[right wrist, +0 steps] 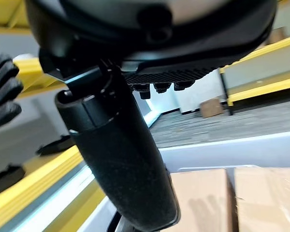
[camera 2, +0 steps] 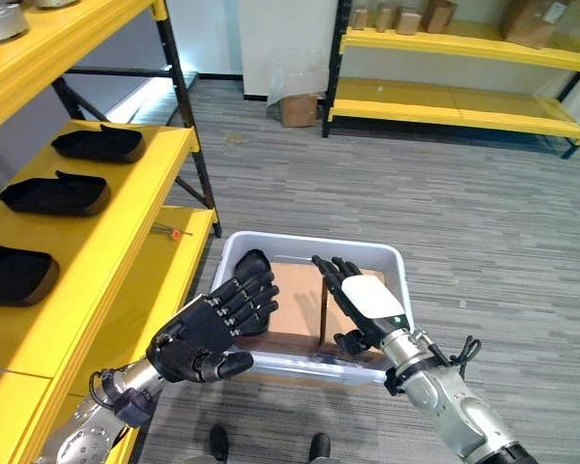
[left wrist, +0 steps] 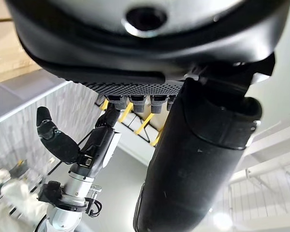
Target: Move parts from the plastic box to the shelf.
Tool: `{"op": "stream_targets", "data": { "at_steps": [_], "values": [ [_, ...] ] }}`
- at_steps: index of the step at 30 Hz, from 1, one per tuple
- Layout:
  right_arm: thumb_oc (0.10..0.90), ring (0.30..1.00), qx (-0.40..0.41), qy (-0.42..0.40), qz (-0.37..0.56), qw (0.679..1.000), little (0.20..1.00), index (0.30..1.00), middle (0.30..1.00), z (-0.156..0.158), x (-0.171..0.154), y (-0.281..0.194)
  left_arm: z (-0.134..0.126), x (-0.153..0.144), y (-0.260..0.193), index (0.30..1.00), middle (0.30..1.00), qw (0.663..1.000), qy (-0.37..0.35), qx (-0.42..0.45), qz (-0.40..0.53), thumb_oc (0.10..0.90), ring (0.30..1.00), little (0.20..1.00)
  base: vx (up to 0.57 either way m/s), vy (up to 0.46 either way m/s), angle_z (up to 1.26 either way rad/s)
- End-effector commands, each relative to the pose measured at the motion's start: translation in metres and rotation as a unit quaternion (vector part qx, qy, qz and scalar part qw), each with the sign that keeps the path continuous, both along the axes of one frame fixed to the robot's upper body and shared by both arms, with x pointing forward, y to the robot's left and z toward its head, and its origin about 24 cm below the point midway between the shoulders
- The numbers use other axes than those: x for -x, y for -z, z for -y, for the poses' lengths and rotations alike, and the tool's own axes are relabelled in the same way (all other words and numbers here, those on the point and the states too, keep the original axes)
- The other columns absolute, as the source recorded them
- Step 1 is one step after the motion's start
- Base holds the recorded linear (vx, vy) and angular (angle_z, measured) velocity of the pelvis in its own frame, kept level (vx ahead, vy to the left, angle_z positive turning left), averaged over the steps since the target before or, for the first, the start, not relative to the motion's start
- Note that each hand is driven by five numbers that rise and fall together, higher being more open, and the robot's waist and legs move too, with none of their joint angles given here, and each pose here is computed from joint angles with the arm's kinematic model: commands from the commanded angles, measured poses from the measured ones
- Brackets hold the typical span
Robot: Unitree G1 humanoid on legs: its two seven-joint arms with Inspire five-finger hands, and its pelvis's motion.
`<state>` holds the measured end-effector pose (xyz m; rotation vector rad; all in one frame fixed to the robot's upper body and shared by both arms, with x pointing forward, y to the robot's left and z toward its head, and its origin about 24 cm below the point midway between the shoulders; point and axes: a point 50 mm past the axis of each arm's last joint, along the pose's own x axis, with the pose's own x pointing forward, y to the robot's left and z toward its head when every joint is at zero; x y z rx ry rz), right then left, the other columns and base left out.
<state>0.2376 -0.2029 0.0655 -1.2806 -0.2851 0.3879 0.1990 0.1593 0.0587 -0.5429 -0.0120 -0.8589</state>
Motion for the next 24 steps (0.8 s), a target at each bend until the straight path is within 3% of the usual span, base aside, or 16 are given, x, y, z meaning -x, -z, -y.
{"op": "stream_targets", "data": {
  "at_steps": [1, 7, 14, 24],
  "values": [
    [0.9, 1.0, 0.015, -0.063, 0.105, 0.992, 1.0, 1.0, 1.0, -0.019, -0.026, -0.042, -0.001, -0.01, -0.049, 1.0, 1.0, 0.991, -0.01, 0.069, 0.112, 0.9, 1.0, 1.0, 0.01, -0.019, 0.22],
    [0.9, 1.0, 0.068, -0.05, 0.124, 0.989, 1.0, 1.0, 1.0, -0.016, -0.041, -0.034, -0.005, -0.014, -0.052, 1.0, 1.0, 0.99, -0.003, 0.07, 0.126, 0.9, 1.0, 1.0, -0.04, -0.023, 0.26],
    [0.9, 1.0, 0.147, -0.044, 0.21, 0.966, 1.0, 1.0, 1.0, -0.014, -0.063, -0.039, 0.001, -0.021, -0.06, 1.0, 1.0, 0.986, 0.025, 0.07, 0.149, 0.9, 1.0, 1.0, -0.06, -0.059, 0.12],
    [0.9, 1.0, 0.313, 0.036, 0.3, 0.9, 1.0, 1.0, 1.0, 0.024, -0.111, -0.082, 0.004, -0.027, -0.073, 1.0, 1.0, 0.98, 0.076, 0.049, 0.175, 0.9, 1.0, 1.0, -0.07, -0.136, 0.15]
  ]
}}
